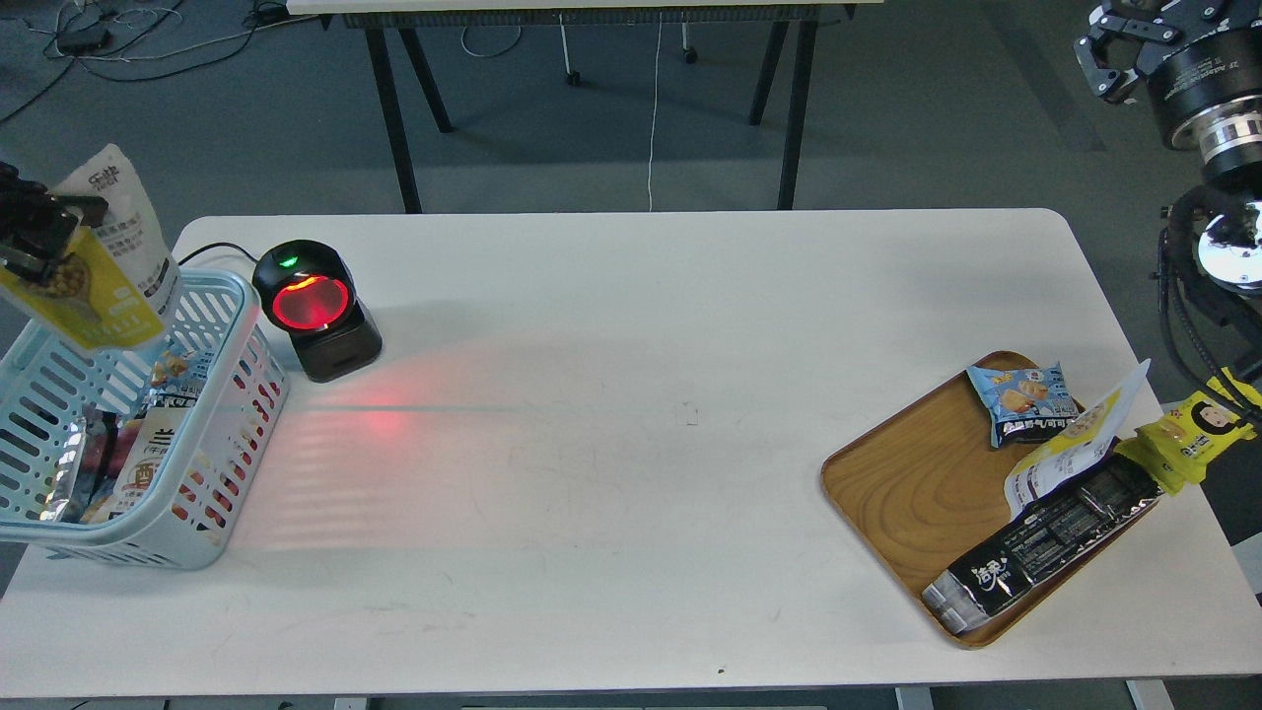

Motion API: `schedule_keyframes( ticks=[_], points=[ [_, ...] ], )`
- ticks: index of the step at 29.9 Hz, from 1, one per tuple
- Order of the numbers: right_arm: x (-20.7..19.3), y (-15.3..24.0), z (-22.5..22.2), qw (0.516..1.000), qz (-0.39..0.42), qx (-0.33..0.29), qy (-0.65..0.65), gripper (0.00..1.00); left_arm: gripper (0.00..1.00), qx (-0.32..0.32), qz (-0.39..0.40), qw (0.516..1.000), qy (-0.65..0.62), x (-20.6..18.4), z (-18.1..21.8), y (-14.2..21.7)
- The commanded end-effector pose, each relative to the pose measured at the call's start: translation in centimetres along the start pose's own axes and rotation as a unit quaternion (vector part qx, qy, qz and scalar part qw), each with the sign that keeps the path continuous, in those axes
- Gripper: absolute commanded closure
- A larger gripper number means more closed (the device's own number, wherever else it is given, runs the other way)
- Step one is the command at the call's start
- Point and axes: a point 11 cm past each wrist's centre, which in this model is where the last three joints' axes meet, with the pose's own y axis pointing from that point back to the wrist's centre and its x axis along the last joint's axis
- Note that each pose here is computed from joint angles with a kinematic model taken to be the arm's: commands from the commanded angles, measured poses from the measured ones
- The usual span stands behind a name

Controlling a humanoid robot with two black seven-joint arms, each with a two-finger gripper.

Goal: Scan snack and place in basket

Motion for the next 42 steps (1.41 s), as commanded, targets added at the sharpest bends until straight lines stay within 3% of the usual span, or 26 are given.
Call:
schedule_keyframes(
  ticks=[1, 4, 10, 15, 22, 27, 30, 35, 42],
  points=[
    [0.3, 0.1, -0.5, 1.0, 0.002, 0.003, 0.005, 0.01, 0.94, -0.008, -0.016, 1.0, -0.002, -1.7, 0.3, -1.0],
    [0.5, 0.1, -0.8, 1.0, 0.003, 0.004, 0.006, 0.01, 0.78, -0.012, -0.018, 1.0, -0.003, -2.3, 0.5, -1.3],
    [0.8, 0.2, -1.4, 1.0, 0.006, 0.008, 0.012, 0.01, 0.17, -0.055, 0.026, 0.996, 0.062, -0.7, 1.8, -1.9],
    [0.8, 0.1, -1.6, 1.0, 0.008, 0.009, 0.014, 0.01, 0.0, -0.118, 0.118, 0.956, 0.242, 1.9, 1.7, -1.5],
    [0.8, -0.4, -3.3, 0.999, 0.016, 0.038, 0.002, 0.01, 0.0, -0.231, 0.239, 0.839, 0.43, 8.0, 1.7, -2.5],
    [1.0, -0.4, -3.6, 0.999, 0.018, 0.043, 0.001, 0.01, 0.0, -0.331, 0.317, 0.683, 0.569, 12.3, 0.6, -4.0],
    [1.0, -0.4, -3.4, 0.999, 0.016, 0.035, -0.004, 0.02, 0.0, -0.368, 0.337, 0.586, 0.639, 13.7, 1.0, -6.8],
    [1.1, -0.2, -2.7, 0.999, 0.019, 0.027, -0.012, 0.02, 0.0, -0.373, 0.384, 0.432, 0.726, 14.1, -0.6, -10.4],
    [2.3, 1.1, 0.5, 0.998, 0.042, -0.012, -0.041, 0.01, 0.0, -0.351, 0.32, 0.207, 0.855, 12.8, 1.2, -17.1]
  ],
)
